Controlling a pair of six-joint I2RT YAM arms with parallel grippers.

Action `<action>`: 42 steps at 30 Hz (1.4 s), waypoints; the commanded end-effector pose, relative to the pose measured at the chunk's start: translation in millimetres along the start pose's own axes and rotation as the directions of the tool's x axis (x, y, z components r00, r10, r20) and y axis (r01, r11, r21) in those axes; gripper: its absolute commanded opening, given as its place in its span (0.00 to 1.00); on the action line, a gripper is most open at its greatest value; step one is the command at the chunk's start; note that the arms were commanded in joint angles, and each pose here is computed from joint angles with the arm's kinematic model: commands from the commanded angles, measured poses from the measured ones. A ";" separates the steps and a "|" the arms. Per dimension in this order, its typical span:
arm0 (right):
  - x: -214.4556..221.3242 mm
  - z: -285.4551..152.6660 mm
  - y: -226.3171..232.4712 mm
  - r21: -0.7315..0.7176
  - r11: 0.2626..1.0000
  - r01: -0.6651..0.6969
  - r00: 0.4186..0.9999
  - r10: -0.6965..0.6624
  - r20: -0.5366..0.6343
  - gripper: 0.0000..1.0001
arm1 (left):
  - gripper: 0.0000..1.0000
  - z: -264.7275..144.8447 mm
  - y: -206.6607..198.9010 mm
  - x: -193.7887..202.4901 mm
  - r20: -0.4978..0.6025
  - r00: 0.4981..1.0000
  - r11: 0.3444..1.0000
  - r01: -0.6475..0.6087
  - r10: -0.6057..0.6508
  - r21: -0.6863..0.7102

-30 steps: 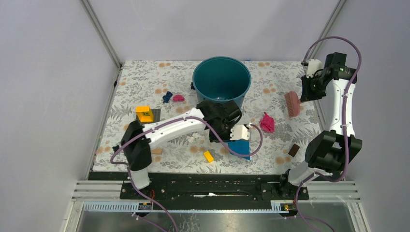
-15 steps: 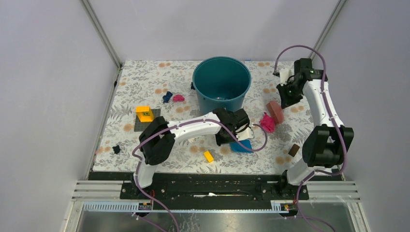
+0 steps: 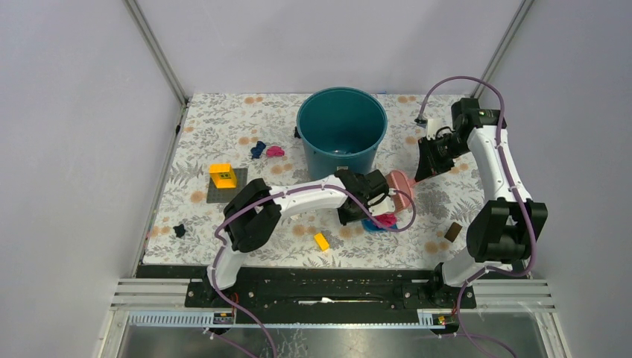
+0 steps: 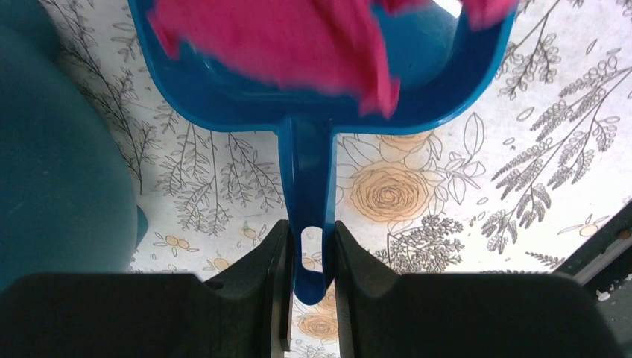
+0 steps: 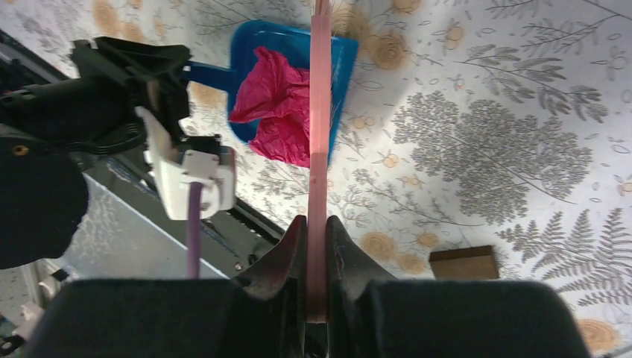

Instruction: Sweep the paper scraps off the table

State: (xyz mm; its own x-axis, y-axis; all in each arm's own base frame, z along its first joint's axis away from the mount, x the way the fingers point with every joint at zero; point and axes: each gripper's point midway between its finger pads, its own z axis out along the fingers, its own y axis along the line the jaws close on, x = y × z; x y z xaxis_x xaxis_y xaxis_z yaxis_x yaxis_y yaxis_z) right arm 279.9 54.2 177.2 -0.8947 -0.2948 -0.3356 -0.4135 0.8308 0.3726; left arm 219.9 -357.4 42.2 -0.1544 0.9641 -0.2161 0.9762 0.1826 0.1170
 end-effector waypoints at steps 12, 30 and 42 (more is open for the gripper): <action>-7.5 -74.9 27.7 0.047 0.998 0.043 0.996 -0.046 0.076 0.00 | 0.00 -28.4 14.5 -20.9 0.240 0.971 0.996 0.022 0.001 -0.092; -34.3 -108.6 -24.3 0.146 0.988 -0.050 0.984 0.024 0.177 0.00 | 0.00 -194.7 36.5 -31.8 0.431 0.894 0.985 -0.057 0.122 -0.160; -19.5 -79.4 57.1 -0.045 0.991 0.129 0.980 -0.120 0.156 0.00 | 0.00 -295.3 114.8 35.5 0.456 0.889 0.933 0.202 -0.046 -0.299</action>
State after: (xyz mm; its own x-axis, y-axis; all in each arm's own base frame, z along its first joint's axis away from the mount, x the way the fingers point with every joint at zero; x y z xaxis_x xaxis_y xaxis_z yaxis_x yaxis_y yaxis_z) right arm 288.0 24.7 257.8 -0.8602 -0.2403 -0.4499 -0.4073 0.8545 0.3223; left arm 268.7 -286.7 295.9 -0.0678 0.7819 -0.6197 0.8939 0.3234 0.3103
